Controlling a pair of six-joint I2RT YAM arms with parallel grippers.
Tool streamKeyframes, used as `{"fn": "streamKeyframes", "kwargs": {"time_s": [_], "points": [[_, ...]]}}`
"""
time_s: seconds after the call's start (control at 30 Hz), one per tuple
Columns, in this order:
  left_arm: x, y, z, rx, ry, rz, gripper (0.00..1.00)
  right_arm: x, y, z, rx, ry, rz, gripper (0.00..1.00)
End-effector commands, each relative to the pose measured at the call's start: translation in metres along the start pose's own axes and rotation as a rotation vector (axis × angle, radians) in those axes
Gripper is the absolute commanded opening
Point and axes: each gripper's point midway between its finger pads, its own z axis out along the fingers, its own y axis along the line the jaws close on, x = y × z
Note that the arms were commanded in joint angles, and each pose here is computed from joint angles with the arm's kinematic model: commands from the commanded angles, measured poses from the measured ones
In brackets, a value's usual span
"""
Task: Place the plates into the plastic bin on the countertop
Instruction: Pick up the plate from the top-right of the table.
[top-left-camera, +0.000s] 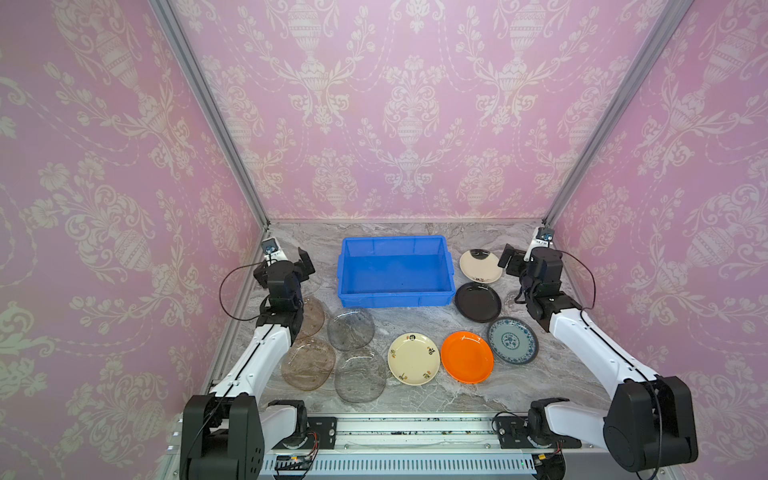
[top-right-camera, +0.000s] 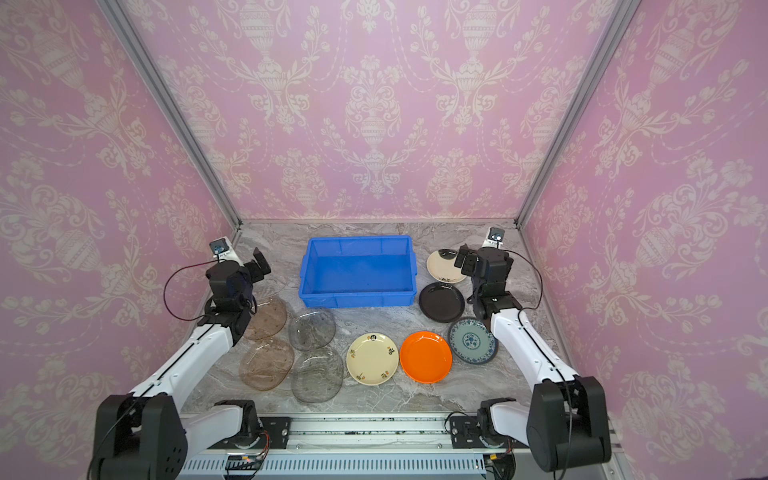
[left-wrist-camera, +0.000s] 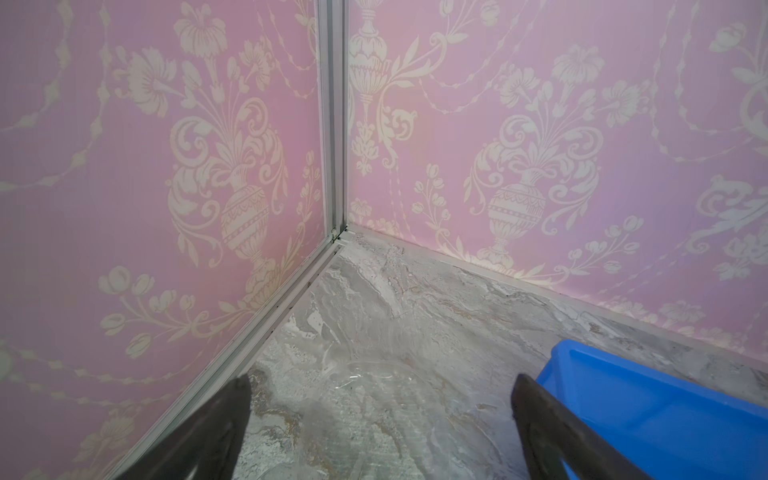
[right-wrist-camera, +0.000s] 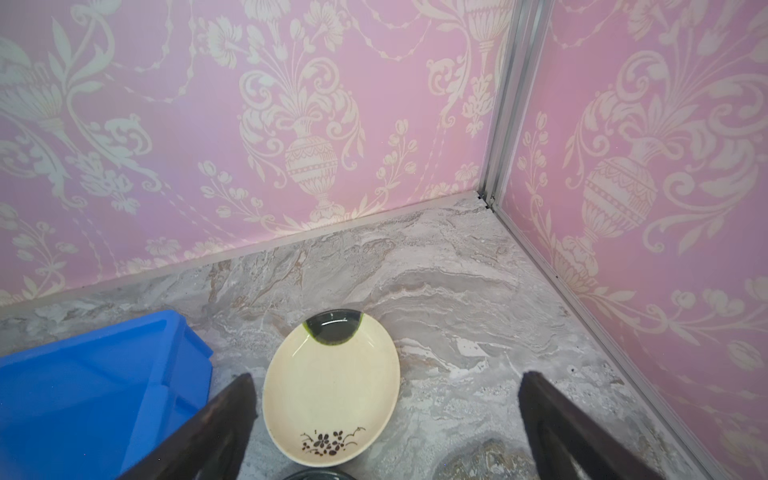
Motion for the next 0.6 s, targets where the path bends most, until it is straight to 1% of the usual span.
{"fn": "streamKeyframes", "kwargs": {"time_s": [0.0,0.03,0.1,0.17,0.23,0.27,0.3,0.33,0.4,0.43,0.57], "points": [[0.001,-0.027,-0.003,0.117,0.187,-0.065,0.99,0.035,0.000,0.007,-0.031,0.211,0.124,1.00],[-0.002,-0.043,-0.002,0.190,0.210,-0.081,0.99,0.037,0.005,0.010,-0.070,0.239,0.164,0.98],[-0.010,-0.080,0.001,0.363,0.262,-0.148,0.99,0.043,0.016,0.020,-0.153,0.300,0.251,0.91],[-0.013,-0.114,0.003,0.521,0.317,-0.213,0.99,0.051,0.016,0.029,-0.185,0.338,0.332,0.87],[-0.008,-0.138,0.006,0.639,0.386,-0.273,0.99,0.062,0.012,0.038,-0.200,0.372,0.386,0.77],[-0.005,-0.146,0.009,0.676,0.411,-0.303,0.99,0.069,0.008,0.042,-0.183,0.392,0.430,0.68],[0.000,-0.152,0.011,0.703,0.434,-0.331,0.99,0.077,0.004,0.046,-0.179,0.412,0.449,0.55],[0.004,-0.157,0.013,0.727,0.443,-0.350,0.99,0.086,0.000,0.049,-0.161,0.435,0.463,0.50],[0.011,-0.165,0.015,0.761,0.455,-0.371,0.99,0.101,-0.009,0.055,-0.145,0.452,0.487,0.48],[0.014,-0.168,0.016,0.769,0.464,-0.372,0.99,0.107,-0.013,0.058,-0.138,0.453,0.497,0.46],[0.020,-0.180,0.018,0.788,0.490,-0.362,0.99,0.139,-0.023,0.072,-0.141,0.514,0.574,0.45]]}}
